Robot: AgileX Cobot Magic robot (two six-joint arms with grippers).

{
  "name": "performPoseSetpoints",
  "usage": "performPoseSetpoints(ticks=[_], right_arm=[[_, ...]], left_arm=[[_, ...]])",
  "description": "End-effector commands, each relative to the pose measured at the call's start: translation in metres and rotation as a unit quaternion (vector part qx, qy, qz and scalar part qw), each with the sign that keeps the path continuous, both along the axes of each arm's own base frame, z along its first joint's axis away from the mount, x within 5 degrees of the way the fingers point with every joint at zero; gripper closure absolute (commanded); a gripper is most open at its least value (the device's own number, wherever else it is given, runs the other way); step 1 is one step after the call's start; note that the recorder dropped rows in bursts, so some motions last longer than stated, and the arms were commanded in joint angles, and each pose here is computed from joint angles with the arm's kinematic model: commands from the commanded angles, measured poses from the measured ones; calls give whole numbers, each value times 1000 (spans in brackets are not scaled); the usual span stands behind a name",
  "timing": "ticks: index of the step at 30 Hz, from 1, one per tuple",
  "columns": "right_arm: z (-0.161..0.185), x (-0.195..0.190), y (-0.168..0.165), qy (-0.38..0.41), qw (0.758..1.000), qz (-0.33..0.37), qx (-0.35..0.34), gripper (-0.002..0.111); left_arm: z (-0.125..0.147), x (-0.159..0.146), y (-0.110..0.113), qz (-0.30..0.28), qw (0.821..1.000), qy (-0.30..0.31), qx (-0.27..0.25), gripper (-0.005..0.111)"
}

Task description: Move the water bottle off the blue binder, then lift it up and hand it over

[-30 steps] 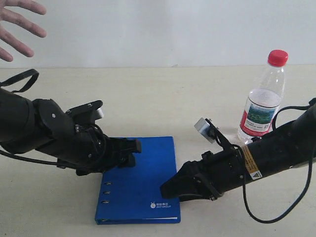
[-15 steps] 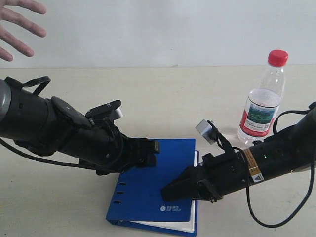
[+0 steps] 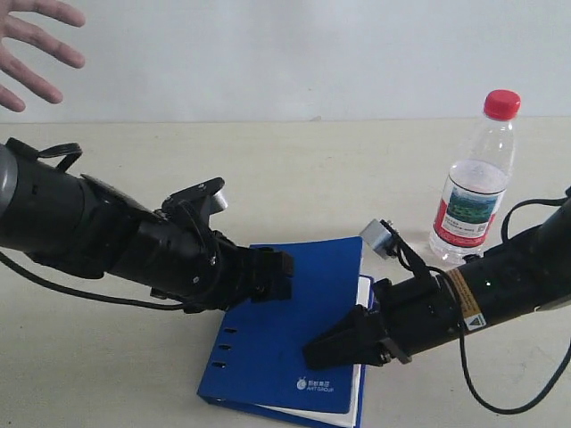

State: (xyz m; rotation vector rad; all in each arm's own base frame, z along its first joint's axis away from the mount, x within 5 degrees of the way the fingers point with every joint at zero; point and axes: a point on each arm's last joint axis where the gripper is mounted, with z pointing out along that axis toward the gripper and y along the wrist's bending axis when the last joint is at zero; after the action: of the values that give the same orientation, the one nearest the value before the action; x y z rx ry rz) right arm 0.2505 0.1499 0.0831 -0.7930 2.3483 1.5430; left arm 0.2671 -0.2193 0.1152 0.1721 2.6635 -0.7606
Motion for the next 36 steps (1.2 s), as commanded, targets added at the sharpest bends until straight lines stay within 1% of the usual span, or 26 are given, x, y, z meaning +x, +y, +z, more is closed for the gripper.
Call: performPoseSetpoints(ticks=[1,3,4,6,7,8,9,11,15,18,21,23,25,26,30,36], right_arm=[[12,-7,8,-43,996,65,53,108],[12,-7,8,-43,996,64,53,108],[12,-7,8,-42,996,62,54,108],[12,-7,8,-42,996,62,54,108],[12,-7,8,-42,996,62,54,108],[12,-7,8,-39,996,61,53,108],[12,-7,8,-34,996,60,52,108],[11,-7,7,-28,997,58,45,108],[8,-8,6,-27,997,60,28,108],[8,-8,6,-24,997,62,27,108],[7,-7,6,-22,998,58,20,108],[7,-8,6,-21,998,60,19,108],[7,-8,6,-20,998,59,18,108],[6,-7,5,-20,998,58,16,108],[6,-8,5,-18,998,58,12,108],[5,-9,5,1,998,55,6,108]], left_arm=[[2,-14,-12,-78,995,33,-56,43],[1,-14,-5,-86,993,41,-69,43],[2,-13,-3,-96,991,45,-86,43],[6,-14,-5,-126,981,41,-145,43],[8,-14,-8,-136,974,38,-178,43],[9,-17,-10,-171,963,36,-207,43],[13,-18,-13,-192,952,36,-234,43],[15,-21,-16,-213,940,43,-263,43],[21,-28,-19,-267,914,23,-305,43],[29,-33,-20,-303,889,7,-344,45],[29,-33,-20,-313,885,-7,-344,58],[29,-33,-20,-314,885,-9,-344,76],[29,-33,-20,-315,885,-11,-344,97],[29,-33,-20,-319,884,-16,-343,102],[31,-33,-20,-322,882,-23,-343,102],[42,-31,-17,-331,877,-56,-343,102]])
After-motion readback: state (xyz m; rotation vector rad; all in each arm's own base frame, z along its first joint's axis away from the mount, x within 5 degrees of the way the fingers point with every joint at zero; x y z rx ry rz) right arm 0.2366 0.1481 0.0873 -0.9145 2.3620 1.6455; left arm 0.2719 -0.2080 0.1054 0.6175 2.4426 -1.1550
